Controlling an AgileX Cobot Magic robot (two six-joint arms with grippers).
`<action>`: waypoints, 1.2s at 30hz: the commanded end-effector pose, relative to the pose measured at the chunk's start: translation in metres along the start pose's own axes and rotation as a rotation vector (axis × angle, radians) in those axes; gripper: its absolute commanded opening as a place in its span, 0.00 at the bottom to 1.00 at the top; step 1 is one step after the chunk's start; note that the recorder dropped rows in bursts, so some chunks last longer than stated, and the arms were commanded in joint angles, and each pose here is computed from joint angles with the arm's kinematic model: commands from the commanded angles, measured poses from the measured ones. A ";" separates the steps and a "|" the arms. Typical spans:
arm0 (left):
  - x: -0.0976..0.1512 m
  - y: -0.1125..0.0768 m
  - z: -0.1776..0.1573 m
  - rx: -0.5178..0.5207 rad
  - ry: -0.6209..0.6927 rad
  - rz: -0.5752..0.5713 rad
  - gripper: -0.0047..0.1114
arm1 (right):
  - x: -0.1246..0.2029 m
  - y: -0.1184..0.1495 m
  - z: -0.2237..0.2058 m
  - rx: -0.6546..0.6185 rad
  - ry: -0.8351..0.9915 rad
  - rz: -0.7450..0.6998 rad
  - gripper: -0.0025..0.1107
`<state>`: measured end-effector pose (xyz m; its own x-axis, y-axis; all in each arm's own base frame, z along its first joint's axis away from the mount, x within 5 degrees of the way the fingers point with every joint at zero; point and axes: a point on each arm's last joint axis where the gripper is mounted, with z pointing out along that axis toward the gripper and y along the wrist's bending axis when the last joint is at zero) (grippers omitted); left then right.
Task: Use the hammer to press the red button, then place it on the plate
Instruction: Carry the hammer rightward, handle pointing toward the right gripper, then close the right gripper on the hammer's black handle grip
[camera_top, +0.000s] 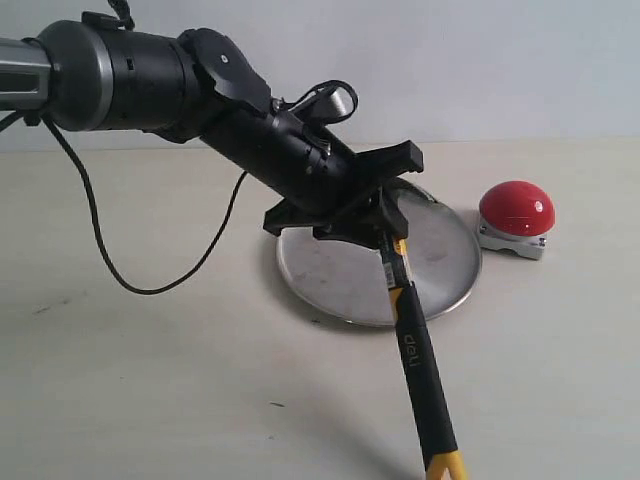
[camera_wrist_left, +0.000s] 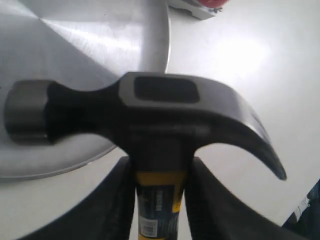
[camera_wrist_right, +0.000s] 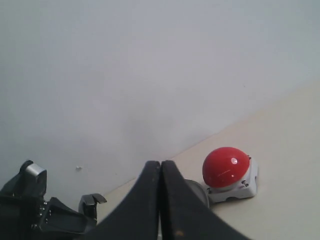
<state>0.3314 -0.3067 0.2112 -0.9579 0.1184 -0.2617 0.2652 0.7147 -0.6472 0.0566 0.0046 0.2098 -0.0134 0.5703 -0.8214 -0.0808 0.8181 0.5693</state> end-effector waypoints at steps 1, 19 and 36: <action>-0.005 -0.012 -0.012 0.117 -0.017 0.018 0.04 | -0.001 0.001 -0.001 0.002 0.005 -0.040 0.02; -0.011 -0.012 -0.025 0.285 0.005 0.055 0.04 | -0.076 0.060 0.037 0.046 0.262 -0.355 0.02; -0.016 -0.014 -0.036 0.385 0.003 0.064 0.04 | -0.017 0.068 0.139 -0.240 1.150 -0.333 0.47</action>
<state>0.3364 -0.2987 0.2323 -0.9335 0.1942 -0.3014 0.3577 0.4449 -0.8210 0.1814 0.0569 0.2745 -0.8155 -0.1531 -0.5581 -0.4077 0.8365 0.3663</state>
